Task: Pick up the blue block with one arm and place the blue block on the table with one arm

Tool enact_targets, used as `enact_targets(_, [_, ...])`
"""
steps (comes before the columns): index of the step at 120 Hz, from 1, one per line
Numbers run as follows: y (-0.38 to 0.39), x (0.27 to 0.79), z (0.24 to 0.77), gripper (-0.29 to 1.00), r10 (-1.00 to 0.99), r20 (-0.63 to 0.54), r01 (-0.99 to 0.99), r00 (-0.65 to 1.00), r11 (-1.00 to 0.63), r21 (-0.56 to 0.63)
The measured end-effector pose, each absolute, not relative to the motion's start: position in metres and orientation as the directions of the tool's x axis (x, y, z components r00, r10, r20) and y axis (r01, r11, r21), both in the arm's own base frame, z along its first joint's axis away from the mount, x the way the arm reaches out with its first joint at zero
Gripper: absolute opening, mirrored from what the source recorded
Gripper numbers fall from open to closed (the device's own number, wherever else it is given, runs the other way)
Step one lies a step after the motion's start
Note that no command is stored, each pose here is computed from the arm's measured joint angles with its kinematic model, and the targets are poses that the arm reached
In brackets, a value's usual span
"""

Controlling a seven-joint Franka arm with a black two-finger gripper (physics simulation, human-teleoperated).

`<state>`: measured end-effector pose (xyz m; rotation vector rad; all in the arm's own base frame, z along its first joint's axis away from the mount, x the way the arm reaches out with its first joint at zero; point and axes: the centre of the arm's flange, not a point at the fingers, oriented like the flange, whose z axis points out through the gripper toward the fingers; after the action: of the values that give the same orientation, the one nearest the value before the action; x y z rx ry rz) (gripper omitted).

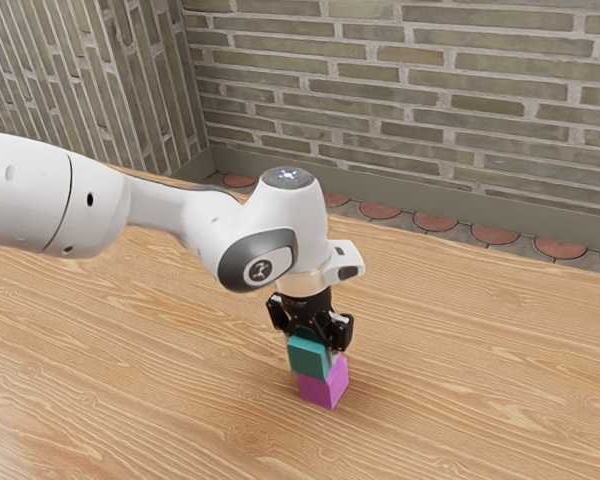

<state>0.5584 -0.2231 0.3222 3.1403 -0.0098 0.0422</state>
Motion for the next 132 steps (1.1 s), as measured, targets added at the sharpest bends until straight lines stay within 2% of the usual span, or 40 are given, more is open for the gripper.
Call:
enact_targets(13, [-0.201,0.57,0.334,0.42,0.022,0.052,0.022,0.998,-1.0,-0.002])
enact_targets(34, [-0.086,0.611,0.347,0.42,0.186,0.09,0.189,0.978,-0.982,-0.018])
enact_targets(44, [-0.057,0.617,0.341,0.42,0.219,0.082,0.221,0.972,-0.975,-0.025])
enact_targets(74, [-0.047,0.618,0.284,0.41,0.208,-0.007,0.208,0.978,-0.977,-0.038])
enact_targets(93, [-0.045,0.617,0.272,0.41,0.198,-0.026,0.197,0.98,-0.98,-0.039])
enact_targets(117, [-0.04,0.621,0.262,0.58,0.195,-0.038,0.194,0.98,-0.98,-0.036])
enact_targets(132, [-0.046,0.622,0.279,0.64,0.178,-0.01,0.177,0.984,-0.984,-0.029])
